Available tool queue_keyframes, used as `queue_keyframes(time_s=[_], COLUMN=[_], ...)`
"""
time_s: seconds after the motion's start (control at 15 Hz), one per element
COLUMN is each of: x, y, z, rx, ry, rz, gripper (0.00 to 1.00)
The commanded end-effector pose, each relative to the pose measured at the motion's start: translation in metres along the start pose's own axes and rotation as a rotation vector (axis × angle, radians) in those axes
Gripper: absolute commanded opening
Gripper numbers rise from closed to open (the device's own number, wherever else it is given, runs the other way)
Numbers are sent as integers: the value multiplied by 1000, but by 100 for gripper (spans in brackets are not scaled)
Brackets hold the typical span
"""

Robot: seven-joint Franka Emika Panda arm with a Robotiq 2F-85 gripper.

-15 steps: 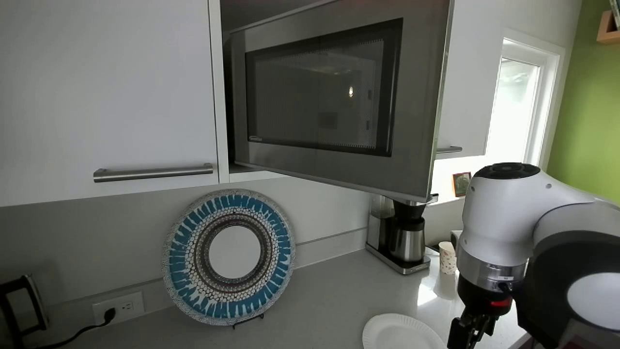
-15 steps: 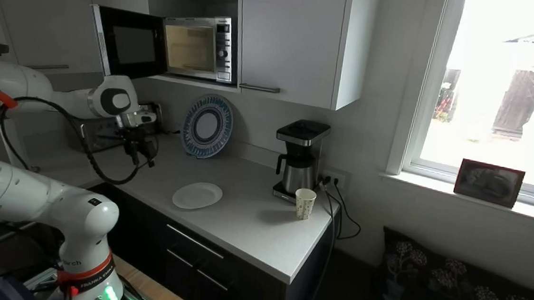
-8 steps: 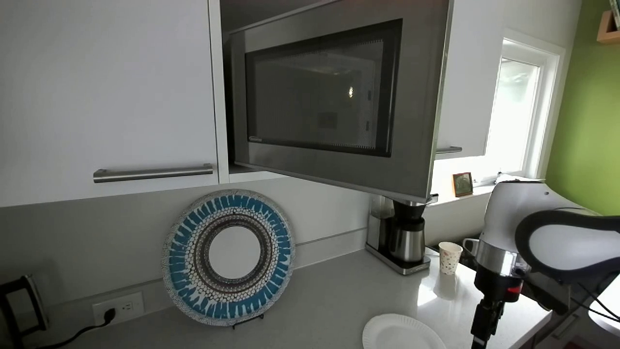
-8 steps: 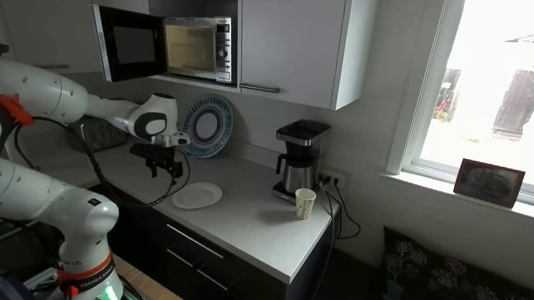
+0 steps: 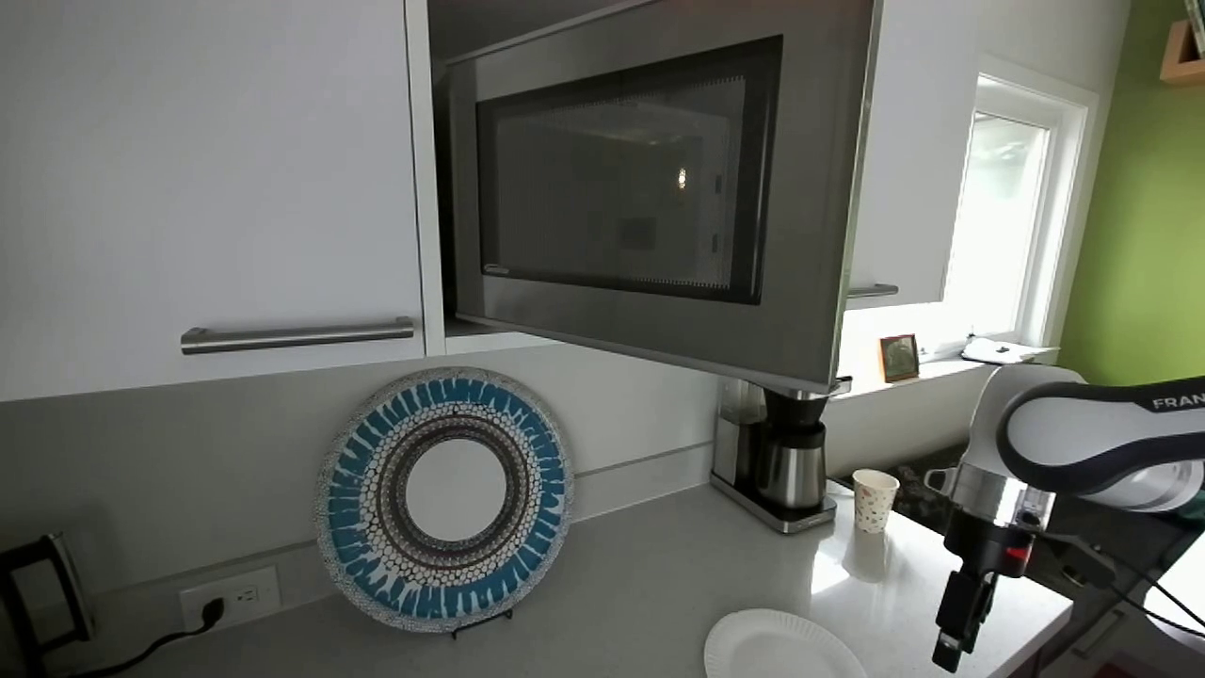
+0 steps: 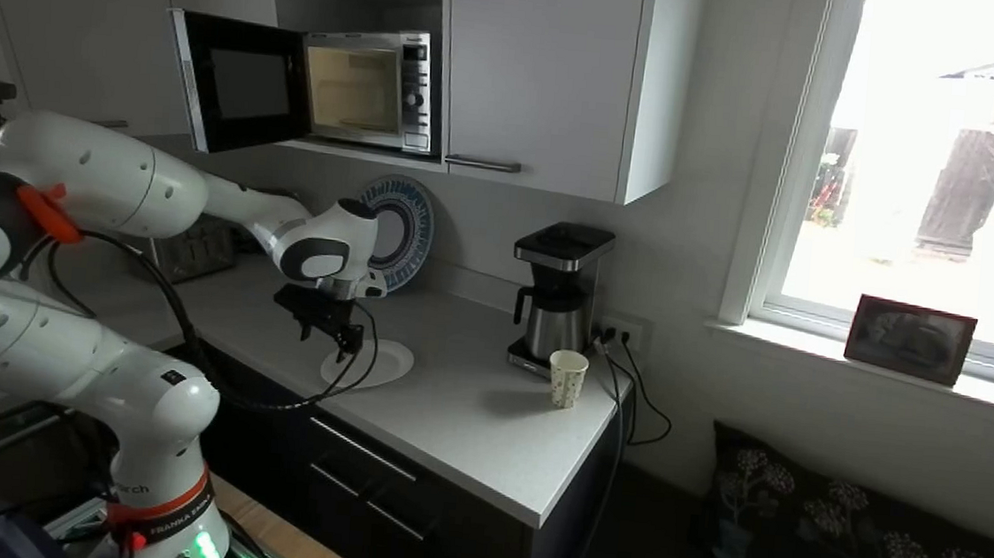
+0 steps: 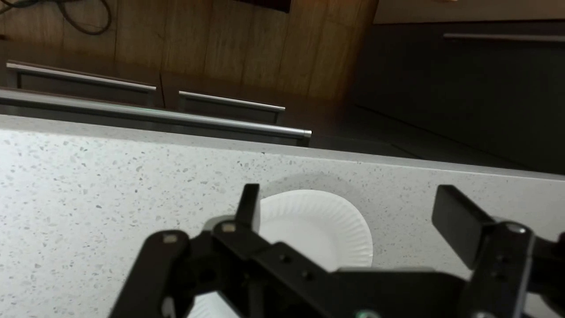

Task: Pick up the white plate from the kitchen counter and put it in the microwave, close the microwave door fully

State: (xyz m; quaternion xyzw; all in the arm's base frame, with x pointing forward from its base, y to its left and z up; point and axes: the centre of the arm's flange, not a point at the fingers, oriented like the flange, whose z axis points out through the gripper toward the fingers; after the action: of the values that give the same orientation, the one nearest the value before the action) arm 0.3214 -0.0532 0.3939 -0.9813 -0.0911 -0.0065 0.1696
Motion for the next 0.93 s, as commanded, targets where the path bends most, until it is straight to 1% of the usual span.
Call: queue_keyframes(time_s=[0.0, 0.47, 0.53, 0.6, 0.67, 0.8, 0.87], x=[0, 1, -5, 0, 10, 22, 27], y=[-1, -1, -2, 3, 14, 31, 40], z=[0, -1, -3, -2, 4, 19, 28], rx=[0, 0, -52, -34, -22, 29, 65], ry=[0, 2, 76, 88, 86, 86, 85], rz=[-1, -1, 86, 102, 146, 194, 197], gripper=[100, 100, 100, 100, 100, 100, 100])
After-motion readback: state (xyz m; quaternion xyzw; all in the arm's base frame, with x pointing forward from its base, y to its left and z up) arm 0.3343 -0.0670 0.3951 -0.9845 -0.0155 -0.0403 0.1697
